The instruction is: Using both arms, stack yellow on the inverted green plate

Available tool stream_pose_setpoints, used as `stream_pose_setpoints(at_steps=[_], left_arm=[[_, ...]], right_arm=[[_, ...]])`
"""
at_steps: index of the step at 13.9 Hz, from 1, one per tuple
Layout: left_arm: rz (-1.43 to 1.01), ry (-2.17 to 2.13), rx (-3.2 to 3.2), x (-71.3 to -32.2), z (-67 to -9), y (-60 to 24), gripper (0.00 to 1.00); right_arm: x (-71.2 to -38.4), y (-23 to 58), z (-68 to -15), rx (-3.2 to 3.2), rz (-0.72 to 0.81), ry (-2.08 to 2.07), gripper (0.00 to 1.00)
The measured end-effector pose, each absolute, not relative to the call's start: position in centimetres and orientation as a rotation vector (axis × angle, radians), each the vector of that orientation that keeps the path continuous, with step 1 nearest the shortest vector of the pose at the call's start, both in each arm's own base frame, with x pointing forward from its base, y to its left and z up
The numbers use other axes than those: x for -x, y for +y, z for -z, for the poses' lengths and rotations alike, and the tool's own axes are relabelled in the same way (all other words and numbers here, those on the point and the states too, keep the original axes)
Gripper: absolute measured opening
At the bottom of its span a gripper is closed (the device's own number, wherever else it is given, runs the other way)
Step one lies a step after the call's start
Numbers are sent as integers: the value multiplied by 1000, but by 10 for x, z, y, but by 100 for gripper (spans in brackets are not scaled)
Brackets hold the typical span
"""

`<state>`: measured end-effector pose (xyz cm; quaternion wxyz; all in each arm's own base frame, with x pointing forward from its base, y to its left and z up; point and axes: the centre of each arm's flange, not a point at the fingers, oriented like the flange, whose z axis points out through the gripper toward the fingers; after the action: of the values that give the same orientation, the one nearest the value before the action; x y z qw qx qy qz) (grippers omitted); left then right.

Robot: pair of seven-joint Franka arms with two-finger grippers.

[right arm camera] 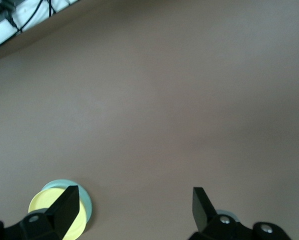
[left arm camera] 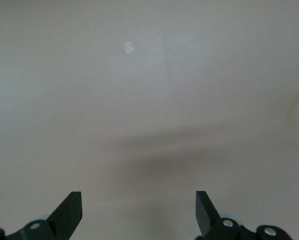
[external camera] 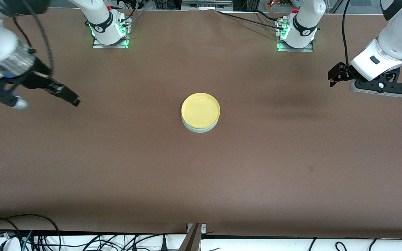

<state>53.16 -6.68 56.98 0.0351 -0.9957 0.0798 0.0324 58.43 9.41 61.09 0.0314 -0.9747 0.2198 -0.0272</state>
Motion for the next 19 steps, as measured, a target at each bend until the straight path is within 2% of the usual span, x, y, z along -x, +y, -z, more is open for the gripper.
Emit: stream_pose_setpoints(at_steps=[3,9,16,19], left_arm=[[-99,245,3060,-532,-570,-67,100],[-92,243,3061,-532,-572,-66,100],[-92,243,3061,-532,-572,-66,100],[-93,243,3061,-532,-572,-66,100]], right_arm=[[-580,57,-620,3041,61,559,100],[-579,41,-612,3071,22,326,100],[-557,41,-589,3087,-242,-61,100],[-554,39,-595,3091,-243,-69,100]])
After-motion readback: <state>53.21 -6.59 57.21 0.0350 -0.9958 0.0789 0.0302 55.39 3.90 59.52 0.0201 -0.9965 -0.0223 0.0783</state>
